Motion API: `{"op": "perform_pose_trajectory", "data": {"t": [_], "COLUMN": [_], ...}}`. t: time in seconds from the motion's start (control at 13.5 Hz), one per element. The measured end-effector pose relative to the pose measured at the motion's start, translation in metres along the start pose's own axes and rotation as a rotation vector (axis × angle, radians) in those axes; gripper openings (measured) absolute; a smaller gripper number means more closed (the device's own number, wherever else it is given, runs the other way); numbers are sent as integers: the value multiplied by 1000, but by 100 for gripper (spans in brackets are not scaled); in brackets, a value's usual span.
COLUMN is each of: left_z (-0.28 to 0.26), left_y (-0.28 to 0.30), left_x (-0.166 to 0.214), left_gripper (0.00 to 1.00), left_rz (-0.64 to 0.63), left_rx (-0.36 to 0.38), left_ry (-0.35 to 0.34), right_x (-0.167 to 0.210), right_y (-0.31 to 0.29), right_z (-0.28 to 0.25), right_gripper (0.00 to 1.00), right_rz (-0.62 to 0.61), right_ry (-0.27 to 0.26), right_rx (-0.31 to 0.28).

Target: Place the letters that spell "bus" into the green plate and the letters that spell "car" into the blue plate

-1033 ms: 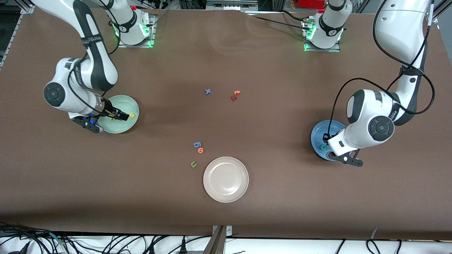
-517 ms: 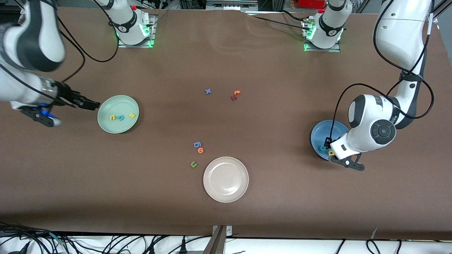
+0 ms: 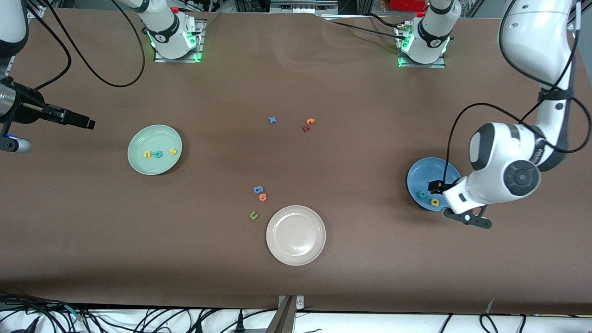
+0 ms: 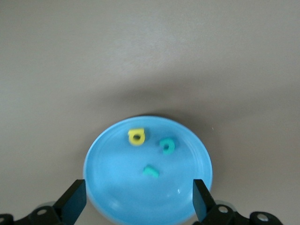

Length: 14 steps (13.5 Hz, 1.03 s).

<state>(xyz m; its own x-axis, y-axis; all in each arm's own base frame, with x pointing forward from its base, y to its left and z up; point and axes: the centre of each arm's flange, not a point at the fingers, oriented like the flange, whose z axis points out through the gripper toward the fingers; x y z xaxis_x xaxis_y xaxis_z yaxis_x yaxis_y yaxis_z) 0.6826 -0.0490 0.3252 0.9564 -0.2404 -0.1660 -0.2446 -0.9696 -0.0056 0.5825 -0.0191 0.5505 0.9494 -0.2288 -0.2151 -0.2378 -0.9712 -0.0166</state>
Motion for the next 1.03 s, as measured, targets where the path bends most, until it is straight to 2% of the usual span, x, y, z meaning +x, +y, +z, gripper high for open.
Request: {"op": "perform_pose_trajectory", "data": {"t": [0.22, 0.52, 1.03], "left_z": [-81, -166, -182], "left_y": [-6, 0, -17], "left_x": [-20, -70, -88], "left_gripper": [100, 100, 100], "left_rz": [-96, -119, -118], "left_rx": [-2, -4, -12], "left_ry": [-36, -46, -49], "right_x": [2, 2, 12], "right_y": [-3, -8, 1], "right_z": [4, 6, 8], "right_gripper": [100, 100, 100], "right_rz": [-15, -29, -58], "right_ry": [-2, -3, 27], "right_rx": [-35, -46, -74]}}
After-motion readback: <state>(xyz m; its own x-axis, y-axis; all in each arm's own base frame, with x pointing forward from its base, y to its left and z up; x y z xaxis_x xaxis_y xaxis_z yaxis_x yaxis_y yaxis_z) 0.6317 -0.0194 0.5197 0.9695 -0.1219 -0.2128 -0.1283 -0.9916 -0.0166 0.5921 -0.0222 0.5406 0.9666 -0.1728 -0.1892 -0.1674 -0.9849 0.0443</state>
